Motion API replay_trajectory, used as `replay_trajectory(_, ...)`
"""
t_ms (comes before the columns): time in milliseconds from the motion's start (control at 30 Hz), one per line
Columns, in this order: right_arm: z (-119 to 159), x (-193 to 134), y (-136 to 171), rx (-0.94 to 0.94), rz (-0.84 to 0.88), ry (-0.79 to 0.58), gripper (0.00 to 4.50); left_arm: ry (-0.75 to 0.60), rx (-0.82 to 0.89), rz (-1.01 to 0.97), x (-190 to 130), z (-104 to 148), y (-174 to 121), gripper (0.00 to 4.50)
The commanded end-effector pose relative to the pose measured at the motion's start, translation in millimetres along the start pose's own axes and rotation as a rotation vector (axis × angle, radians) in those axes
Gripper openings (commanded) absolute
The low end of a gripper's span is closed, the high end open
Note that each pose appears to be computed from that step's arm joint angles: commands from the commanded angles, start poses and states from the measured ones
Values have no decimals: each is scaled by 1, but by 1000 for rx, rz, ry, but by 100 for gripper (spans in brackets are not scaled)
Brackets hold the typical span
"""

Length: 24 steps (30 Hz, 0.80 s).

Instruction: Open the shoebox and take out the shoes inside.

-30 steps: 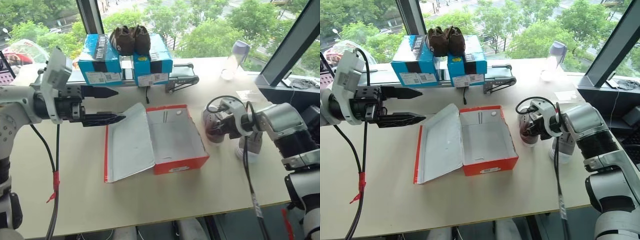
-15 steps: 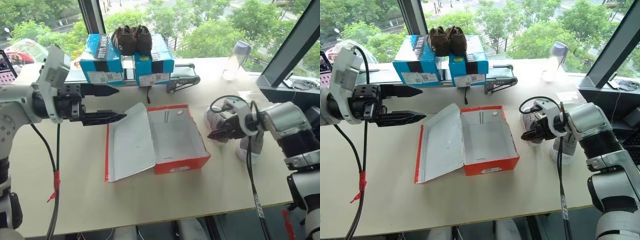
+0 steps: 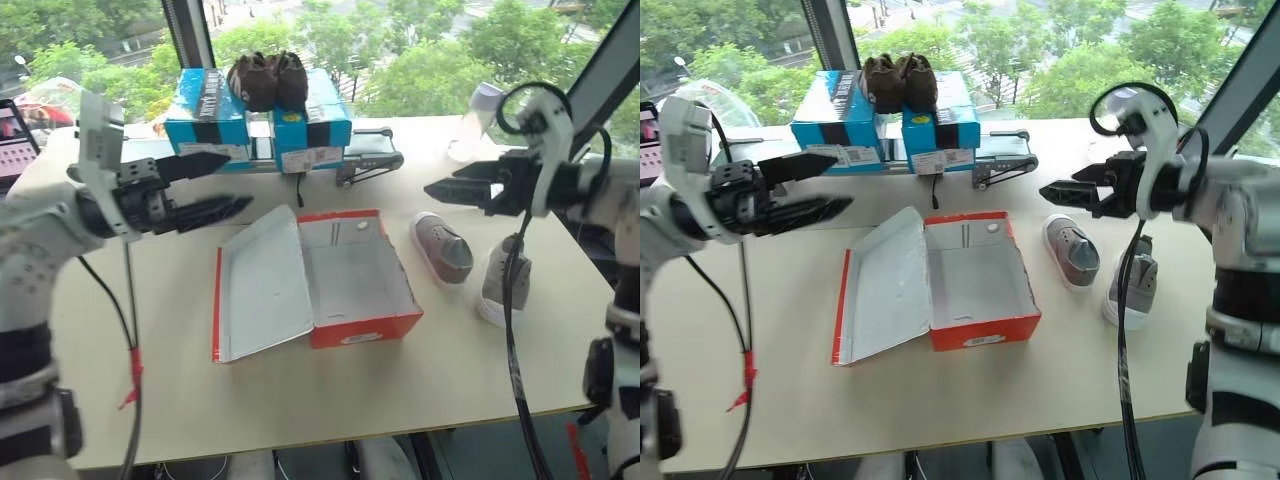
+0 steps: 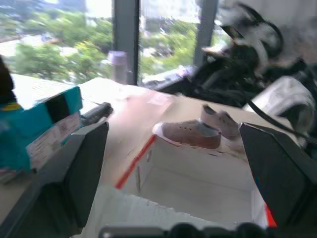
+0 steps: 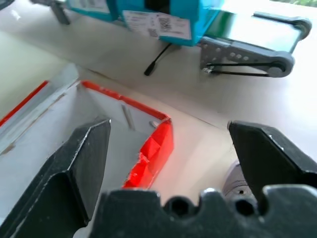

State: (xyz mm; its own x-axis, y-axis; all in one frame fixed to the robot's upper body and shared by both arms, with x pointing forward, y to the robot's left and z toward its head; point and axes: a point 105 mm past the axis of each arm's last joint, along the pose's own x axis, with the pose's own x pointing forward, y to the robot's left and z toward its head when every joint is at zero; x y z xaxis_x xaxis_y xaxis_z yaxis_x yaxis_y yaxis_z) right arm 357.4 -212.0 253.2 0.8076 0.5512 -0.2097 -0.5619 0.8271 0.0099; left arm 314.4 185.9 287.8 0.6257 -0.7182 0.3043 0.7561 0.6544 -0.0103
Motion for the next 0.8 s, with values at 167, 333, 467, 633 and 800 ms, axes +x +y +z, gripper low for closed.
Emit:
replay_trajectory(167, 2, -56, -38, -54, -556, -405, 448, -101, 90, 564, -41, -22, 44, 450)
replay_trajectory(333, -32, -65, -1, -227, -584, -359, 448, 29, 206, 687, -71, -56, 38, 450)
replay_trajectory(467, -68, -71, 27, -219, -556, -308, 448, 149, 278, 789, -104, -84, 19, 450)
replay_trajectory(633, -109, -67, 49, -155, -526, -235, 448, 244, 225, 845, -129, -127, -16, 450)
replay_trajectory(800, -137, -54, 58, -85, -522, -198, 448, 297, 182, 878, -138, -152, -43, 450)
